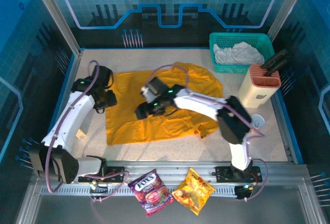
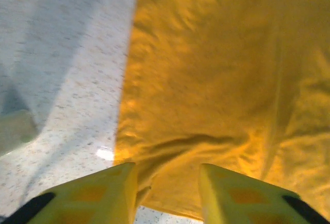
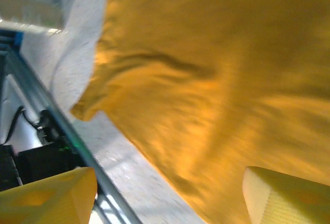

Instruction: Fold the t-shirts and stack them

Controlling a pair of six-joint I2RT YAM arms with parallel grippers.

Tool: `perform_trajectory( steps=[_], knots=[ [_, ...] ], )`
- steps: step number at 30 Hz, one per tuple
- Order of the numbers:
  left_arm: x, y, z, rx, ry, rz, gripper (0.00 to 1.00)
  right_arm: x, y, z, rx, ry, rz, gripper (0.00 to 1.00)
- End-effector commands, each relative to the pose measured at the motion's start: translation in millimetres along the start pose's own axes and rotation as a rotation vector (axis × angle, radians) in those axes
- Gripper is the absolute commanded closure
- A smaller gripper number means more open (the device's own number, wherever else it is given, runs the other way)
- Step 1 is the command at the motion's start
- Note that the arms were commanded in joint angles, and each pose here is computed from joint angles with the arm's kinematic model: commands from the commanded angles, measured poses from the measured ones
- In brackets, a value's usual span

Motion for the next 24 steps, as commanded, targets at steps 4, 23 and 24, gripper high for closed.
perform_trajectory(
  steps=[4, 23, 24],
  knots=[
    [-20.8, 69.1, 40.6, 0.177, -0.060, 0.054, 0.74, -87.8, -78.1, 69.9, -0.018, 0.108, 0.467, 0.27],
    [-3.8, 162.5, 25.9, 0.223, -0.123, -0.133, 0.79, -230.0, -144.2, 162.3, -0.119, 0.658, 0.710, 0.34],
    [-1.1, 163.4, 22.7, 0.220, -0.129, -0.136, 0.79, -234.6, -143.5, 164.2, -0.116, 0.680, 0.716, 0.35]
  ],
)
Point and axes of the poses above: each hand's point on the last joint's axis, 136 mm out from that joint toward the fingers, its own y axis out along the fingers, its own x axis along the line the jaws close on, z = x × y, the point moved 4 cm from there along -y, back along the fingers, and after that the axes turned 3 degrees about -y, right-handed, at the moved point
